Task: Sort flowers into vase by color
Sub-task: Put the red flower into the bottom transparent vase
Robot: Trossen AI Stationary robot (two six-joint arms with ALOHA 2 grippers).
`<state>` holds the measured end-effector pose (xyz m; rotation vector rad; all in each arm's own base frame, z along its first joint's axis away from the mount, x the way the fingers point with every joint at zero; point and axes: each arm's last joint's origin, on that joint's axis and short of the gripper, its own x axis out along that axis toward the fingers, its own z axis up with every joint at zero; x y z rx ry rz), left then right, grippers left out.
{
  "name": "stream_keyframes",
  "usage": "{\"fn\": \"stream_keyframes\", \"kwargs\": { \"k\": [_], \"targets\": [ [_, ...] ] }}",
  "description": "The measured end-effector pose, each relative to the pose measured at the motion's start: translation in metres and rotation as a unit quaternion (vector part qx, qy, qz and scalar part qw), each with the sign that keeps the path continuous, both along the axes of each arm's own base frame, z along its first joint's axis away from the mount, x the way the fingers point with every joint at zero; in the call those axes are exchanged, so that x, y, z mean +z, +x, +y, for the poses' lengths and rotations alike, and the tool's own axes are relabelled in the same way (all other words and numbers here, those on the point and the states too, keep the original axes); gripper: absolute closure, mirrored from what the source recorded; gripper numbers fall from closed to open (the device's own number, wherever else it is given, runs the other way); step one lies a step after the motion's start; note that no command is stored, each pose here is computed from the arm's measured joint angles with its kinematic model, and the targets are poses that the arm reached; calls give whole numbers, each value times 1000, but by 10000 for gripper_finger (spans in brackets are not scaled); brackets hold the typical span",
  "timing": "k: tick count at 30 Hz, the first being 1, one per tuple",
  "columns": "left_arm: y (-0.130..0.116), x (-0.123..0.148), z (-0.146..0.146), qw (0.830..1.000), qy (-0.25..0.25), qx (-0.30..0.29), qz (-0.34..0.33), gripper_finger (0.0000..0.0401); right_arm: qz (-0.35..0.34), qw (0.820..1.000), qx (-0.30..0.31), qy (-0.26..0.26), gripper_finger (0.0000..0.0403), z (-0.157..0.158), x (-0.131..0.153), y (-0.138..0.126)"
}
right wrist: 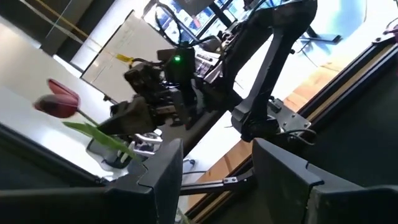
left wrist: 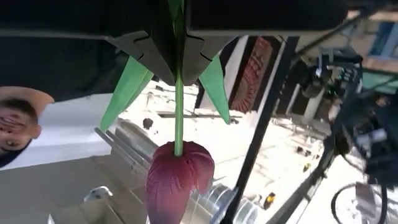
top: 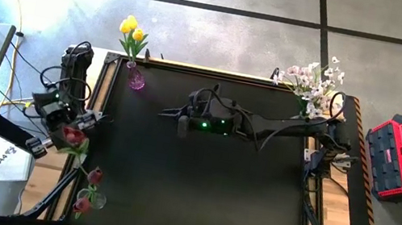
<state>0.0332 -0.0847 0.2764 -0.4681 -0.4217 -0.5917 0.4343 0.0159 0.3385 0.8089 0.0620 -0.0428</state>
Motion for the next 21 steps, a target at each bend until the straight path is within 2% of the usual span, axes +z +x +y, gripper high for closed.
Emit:
{"fn": "stream_keyframes", "kwargs": {
  "k": [4,11,21],
  "targets": [
    [-1,13,1,1000,6,-5,-10,401,-5,1000,-9,1,221,0,1,0],
    [-2,16,-9,993,20,-118,21,401,-6,999,-45,15,221,-3,1,0],
    [-2,18,-11,994,32,-105,2,401,9,995,-84,56,221,-1,-3,-1]
  ]
}}
